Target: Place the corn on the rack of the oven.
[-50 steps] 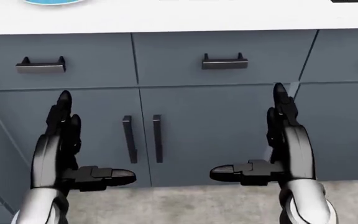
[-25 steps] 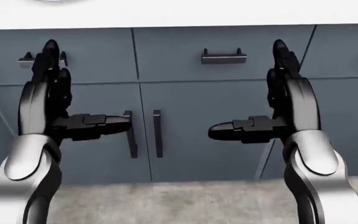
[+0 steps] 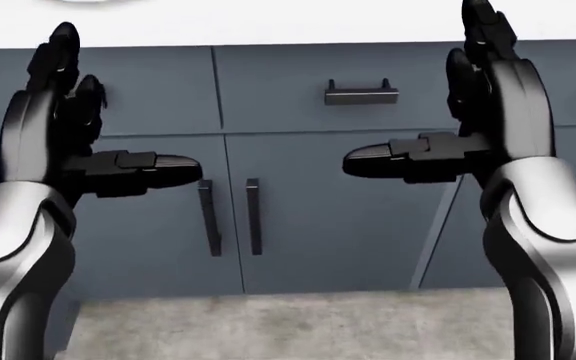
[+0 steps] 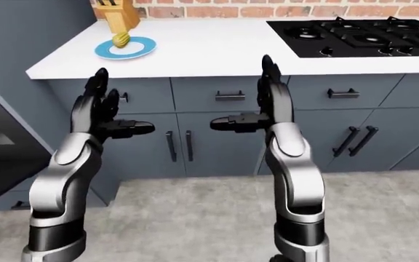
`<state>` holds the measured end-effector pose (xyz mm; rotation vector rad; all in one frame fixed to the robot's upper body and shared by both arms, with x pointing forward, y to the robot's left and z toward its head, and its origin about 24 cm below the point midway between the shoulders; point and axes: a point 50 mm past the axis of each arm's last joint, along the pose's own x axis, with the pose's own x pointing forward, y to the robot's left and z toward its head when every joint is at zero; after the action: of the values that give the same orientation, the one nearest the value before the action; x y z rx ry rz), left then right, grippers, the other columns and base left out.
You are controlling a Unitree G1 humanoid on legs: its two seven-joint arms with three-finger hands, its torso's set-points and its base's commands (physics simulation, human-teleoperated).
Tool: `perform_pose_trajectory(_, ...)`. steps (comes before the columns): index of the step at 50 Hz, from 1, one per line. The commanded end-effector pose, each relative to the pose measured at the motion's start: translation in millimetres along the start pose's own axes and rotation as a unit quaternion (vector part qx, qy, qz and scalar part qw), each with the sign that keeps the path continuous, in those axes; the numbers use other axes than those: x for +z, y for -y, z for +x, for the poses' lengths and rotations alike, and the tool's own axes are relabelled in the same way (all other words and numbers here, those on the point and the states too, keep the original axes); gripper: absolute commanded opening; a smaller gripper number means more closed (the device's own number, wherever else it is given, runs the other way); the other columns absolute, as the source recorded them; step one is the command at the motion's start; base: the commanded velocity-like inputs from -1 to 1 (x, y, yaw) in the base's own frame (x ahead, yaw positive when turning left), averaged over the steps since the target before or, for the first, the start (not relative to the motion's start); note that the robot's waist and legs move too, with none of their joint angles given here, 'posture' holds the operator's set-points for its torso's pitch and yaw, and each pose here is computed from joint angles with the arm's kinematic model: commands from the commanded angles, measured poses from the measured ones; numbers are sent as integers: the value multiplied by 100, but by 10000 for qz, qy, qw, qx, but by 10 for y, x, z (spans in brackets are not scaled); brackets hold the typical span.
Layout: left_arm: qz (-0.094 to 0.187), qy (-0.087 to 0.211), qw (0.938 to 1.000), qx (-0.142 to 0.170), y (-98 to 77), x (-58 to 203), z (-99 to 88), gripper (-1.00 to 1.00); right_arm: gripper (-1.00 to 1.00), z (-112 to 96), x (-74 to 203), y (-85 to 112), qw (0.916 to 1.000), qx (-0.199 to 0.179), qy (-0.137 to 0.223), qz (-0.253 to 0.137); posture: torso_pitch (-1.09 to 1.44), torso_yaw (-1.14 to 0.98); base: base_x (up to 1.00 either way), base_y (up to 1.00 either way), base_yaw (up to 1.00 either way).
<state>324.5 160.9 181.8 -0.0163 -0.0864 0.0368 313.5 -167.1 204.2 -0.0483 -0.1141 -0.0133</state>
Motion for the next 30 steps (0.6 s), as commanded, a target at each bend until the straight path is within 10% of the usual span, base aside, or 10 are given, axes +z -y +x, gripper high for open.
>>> perform_pose_trajectory(1,-20,477,9988,48,-20,230,-11,100,100,-20,202,9,9990,-10,436,-6,0,0,0,0,0)
perform_pose_trajectory(30,-2,452,9988,202,-51,279,-14,100,100,-49,251,47,9988,-38,489,54,0,0,11,0,0)
